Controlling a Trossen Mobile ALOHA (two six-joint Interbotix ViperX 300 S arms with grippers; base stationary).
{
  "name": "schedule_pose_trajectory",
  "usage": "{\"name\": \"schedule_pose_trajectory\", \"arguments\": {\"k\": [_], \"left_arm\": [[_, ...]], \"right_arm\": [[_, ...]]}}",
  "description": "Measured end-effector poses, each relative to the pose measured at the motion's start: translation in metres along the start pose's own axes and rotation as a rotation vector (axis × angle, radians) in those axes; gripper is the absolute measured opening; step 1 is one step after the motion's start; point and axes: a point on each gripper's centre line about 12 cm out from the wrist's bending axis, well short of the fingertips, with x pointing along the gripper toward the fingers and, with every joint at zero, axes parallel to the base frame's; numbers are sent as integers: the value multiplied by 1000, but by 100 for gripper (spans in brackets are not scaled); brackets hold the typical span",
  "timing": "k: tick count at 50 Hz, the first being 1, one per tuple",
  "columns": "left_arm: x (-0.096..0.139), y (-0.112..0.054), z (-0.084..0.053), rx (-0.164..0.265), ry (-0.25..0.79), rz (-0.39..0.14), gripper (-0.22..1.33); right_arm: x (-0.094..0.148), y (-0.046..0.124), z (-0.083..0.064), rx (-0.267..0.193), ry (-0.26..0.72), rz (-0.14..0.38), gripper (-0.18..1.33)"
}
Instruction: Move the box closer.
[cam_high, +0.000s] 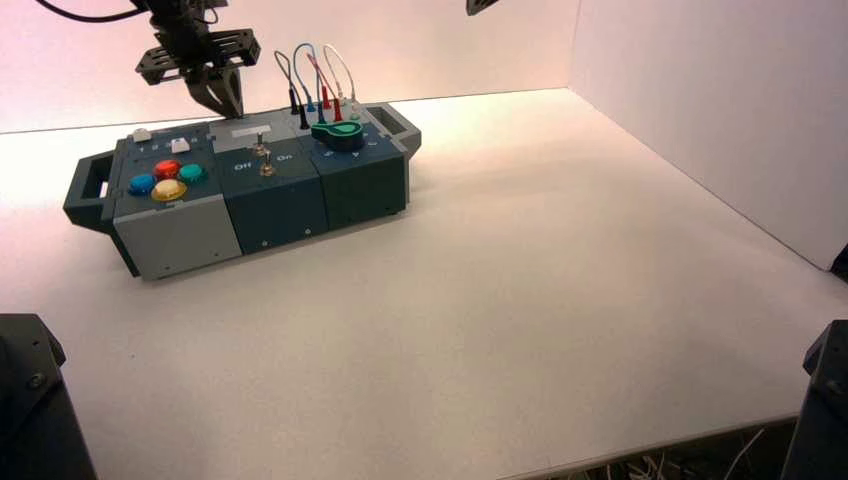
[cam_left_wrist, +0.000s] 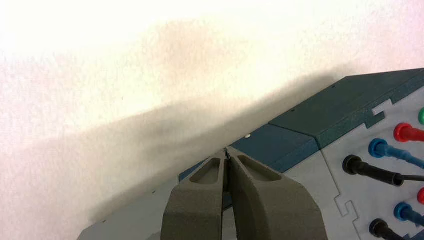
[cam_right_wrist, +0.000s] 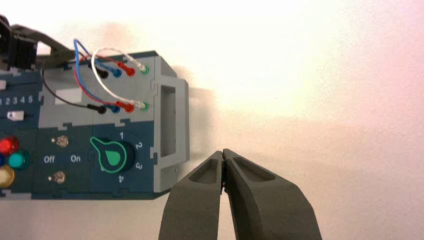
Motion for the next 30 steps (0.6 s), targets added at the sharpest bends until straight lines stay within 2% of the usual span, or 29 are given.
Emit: {"name": "schedule_pose_trajectory", "arguments": {"k": [6, 14, 20, 22, 30], "left_arm": [[-3, -2, -11, -5, 2, 2, -17], [-5, -10, -23, 14, 10, 2, -16], [-4, -24, -27, 44, 16, -7, -17], [-2, -36, -28, 58, 21, -22, -17], [1, -57, -30, 33, 16, -70, -17]], "right_arm": [[-8, 0, 1, -6, -14, -2, -14], [-14, 1, 0, -10, -21, -2, -14], [-17, 1, -4, -11, -23, -3, -14], [-20, 1, -5, -10, -26, -3, -14], [-26, 0, -10, -10, -34, -4, -14]]}}
